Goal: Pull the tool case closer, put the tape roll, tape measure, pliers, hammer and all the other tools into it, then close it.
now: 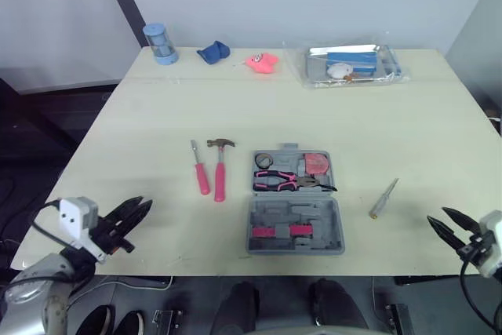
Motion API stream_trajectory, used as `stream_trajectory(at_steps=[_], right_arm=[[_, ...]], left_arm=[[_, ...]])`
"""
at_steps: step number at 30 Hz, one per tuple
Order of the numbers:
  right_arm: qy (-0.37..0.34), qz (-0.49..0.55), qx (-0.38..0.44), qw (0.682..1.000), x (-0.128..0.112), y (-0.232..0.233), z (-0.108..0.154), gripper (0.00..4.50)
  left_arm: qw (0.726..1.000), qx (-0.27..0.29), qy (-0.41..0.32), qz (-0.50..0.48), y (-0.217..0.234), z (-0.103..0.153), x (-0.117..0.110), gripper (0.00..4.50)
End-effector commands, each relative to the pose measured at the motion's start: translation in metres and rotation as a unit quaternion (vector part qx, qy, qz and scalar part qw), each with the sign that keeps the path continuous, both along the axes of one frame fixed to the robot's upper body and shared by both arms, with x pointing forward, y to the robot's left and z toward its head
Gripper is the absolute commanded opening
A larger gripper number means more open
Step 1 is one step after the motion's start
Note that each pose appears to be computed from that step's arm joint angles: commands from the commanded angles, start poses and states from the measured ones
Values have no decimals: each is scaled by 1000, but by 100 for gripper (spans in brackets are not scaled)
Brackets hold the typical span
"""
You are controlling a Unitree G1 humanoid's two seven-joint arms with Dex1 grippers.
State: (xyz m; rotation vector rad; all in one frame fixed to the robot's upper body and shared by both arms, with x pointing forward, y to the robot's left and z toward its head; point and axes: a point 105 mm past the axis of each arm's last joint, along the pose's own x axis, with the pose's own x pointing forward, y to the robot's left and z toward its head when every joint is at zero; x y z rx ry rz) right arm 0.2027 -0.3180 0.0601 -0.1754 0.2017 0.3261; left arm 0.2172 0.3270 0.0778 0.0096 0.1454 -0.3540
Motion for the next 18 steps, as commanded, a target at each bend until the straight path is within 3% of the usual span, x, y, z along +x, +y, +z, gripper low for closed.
stream_trajectory(at_steps=[1,3,5,12,18], right_arm=[[-15,-48,6,999,-12,-24,7,377],[-11,-61,14,998,-19,-32,4,450],[-1,-79,20,997,-31,-42,-1,450],[19,-114,24,993,-56,-57,-14,450],[15,-119,24,993,-60,-59,-14,450]], left_arm=[[999,7,-14,42,20,5,-13,287],[998,8,-12,55,26,4,-18,379],[997,5,-11,72,33,3,-22,444],[996,7,-9,90,40,1,-26,444],[996,5,-6,84,38,0,-22,444]])
